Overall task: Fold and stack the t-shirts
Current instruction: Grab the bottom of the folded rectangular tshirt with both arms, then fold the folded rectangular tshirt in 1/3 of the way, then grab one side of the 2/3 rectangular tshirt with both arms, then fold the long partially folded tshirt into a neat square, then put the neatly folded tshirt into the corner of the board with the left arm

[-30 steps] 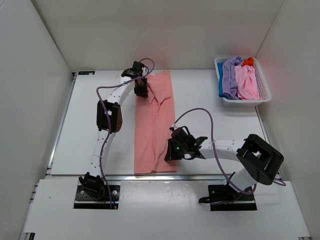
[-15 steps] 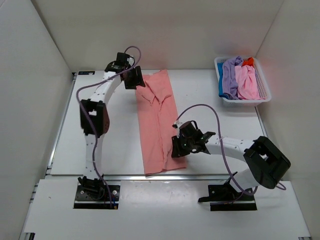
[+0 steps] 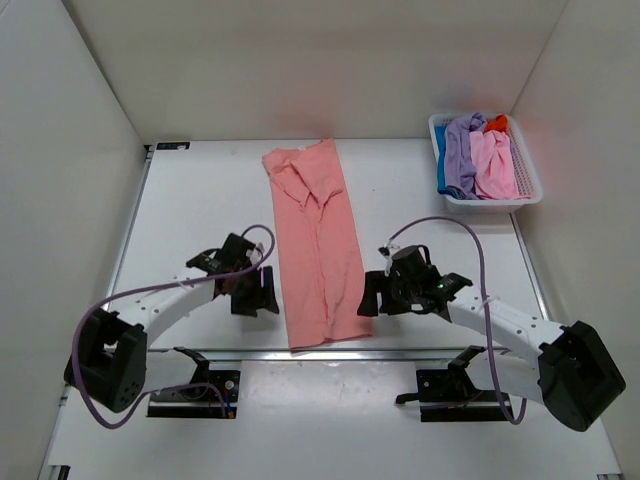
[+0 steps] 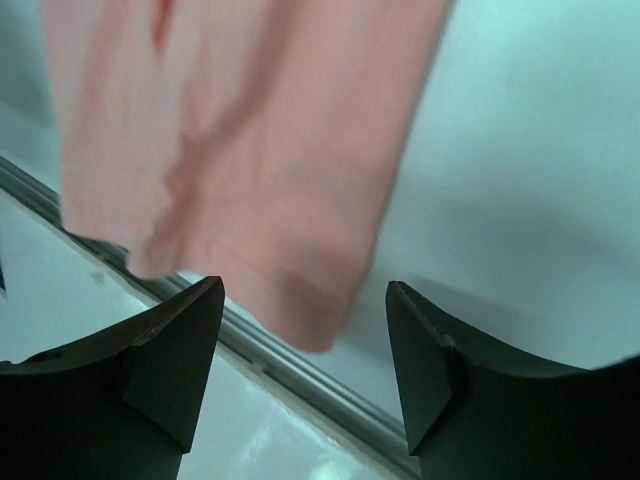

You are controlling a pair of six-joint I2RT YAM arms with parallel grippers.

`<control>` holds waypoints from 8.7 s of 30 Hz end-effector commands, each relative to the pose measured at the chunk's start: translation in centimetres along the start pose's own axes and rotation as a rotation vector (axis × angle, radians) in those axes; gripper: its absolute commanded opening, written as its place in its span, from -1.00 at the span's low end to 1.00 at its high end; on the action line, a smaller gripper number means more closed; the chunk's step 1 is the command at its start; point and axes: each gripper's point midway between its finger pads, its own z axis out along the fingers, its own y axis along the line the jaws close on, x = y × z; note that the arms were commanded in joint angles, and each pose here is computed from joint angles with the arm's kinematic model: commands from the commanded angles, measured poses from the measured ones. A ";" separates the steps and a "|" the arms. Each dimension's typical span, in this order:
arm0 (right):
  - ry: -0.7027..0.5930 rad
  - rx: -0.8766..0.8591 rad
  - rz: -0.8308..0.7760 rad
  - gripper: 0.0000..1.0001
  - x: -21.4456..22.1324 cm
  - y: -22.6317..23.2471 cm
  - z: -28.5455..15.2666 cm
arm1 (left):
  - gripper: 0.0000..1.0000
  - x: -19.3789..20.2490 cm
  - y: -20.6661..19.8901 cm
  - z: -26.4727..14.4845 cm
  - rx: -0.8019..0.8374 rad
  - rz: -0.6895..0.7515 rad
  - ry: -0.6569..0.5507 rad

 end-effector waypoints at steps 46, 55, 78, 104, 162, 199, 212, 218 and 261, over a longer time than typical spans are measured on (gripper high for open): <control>0.321 -0.093 0.079 -1.00 9.0 1.7 -1.1 | -1.00 8.6 -2.6 0.9 0.064 -0.058 0.135; 0.223 -0.104 0.025 -1.00 -2.8 1.9 -1.4 | -1.00 -1.8 -5.2 -1.9 0.221 -0.105 0.050; 0.058 -0.061 -0.041 -0.90 -24.1 -4.7 6.8 | -0.46 -20.5 -1.8 4.7 0.238 -0.253 -0.062; -0.007 -0.024 0.250 0.28 -9.5 -6.4 5.1 | 0.33 -7.2 -0.4 5.2 0.176 -0.485 -0.226; 0.209 -0.009 0.252 -0.99 3.9 -3.0 4.2 | -1.00 5.4 -0.1 5.3 0.176 -0.548 -0.069; 0.001 -0.045 0.255 -1.00 -21.8 -5.9 0.4 | -1.00 -22.5 -4.1 0.6 0.345 -0.442 -0.189; -0.116 0.152 0.152 0.18 -36.4 -12.3 5.0 | 0.59 -37.3 -2.1 6.1 0.449 -0.511 -0.257; -0.143 0.219 0.091 0.17 -36.9 -11.2 2.5 | 0.63 -33.0 0.0 7.8 0.302 -0.460 -0.208; -0.447 0.153 0.061 0.01 -27.3 -8.2 -17.7 | -1.00 -32.6 19.0 4.7 -0.600 -0.252 -0.175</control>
